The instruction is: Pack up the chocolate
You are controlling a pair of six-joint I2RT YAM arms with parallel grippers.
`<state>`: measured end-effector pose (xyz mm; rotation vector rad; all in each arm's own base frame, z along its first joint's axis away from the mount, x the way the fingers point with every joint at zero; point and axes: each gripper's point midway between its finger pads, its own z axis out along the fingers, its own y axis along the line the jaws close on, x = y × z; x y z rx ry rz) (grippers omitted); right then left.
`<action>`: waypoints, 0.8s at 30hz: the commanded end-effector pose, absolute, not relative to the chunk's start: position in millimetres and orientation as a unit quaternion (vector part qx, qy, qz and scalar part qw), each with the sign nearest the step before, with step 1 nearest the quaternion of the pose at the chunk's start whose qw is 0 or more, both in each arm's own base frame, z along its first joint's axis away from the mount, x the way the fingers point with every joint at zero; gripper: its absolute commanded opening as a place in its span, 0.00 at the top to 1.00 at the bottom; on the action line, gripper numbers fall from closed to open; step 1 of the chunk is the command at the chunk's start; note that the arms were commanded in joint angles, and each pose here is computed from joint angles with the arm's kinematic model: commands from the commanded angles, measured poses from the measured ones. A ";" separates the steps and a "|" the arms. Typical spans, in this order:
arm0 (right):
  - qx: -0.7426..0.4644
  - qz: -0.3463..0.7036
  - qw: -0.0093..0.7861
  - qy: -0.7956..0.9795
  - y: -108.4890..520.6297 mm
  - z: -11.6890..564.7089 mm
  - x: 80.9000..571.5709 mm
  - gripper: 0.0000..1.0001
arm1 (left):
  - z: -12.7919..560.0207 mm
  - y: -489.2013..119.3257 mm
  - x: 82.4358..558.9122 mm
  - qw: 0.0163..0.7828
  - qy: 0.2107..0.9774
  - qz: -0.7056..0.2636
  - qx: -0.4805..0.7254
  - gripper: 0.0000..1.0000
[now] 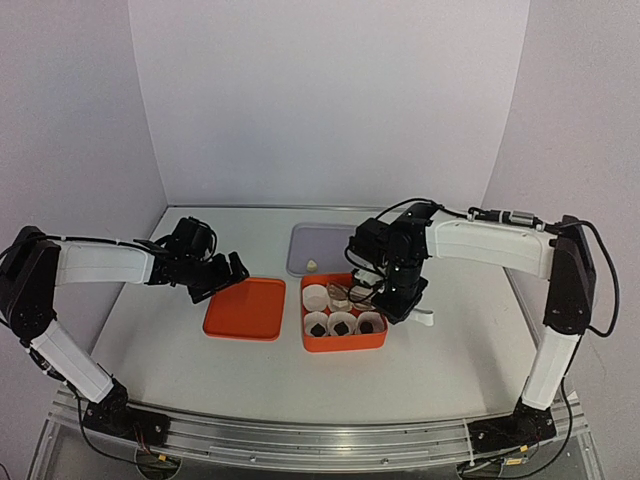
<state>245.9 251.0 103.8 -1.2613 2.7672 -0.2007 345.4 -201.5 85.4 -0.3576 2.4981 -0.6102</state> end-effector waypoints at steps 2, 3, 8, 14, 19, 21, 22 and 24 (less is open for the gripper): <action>-0.403 -0.044 0.077 0.911 268.5 117.4 257.6 0.82 | 87.3 -203.8 349.6 0.275 0.921 -0.239 -0.138 0.00; -0.401 -0.044 0.077 0.912 268.7 117.4 257.9 0.80 | 87.3 -204.1 350.0 0.275 0.921 -0.239 -0.138 0.00; -0.399 -0.037 0.079 0.913 269.5 120.8 256.4 0.70 | 87.0 -205.0 352.0 0.276 0.920 -0.240 -0.140 0.00; -0.394 -0.031 0.093 0.914 269.5 131.0 256.5 0.68 | 86.6 -209.0 355.6 0.272 0.922 -0.241 -0.135 0.00; -0.390 -0.010 0.125 0.912 270.5 157.1 255.8 0.68 | 91.5 -217.6 358.5 0.272 0.920 -0.256 -0.119 0.00; -0.387 -0.005 0.143 0.911 269.9 170.1 256.8 0.68 | 93.7 -222.2 360.6 0.272 0.920 -0.262 -0.108 0.00; -0.386 -0.007 0.151 0.910 269.0 174.7 258.5 0.68 | 95.2 -223.9 362.0 0.274 0.919 -0.264 -0.103 0.00; -0.383 -0.017 0.167 0.908 266.7 182.9 264.5 0.68 | 98.1 -227.0 366.2 0.279 0.918 -0.265 -0.093 0.00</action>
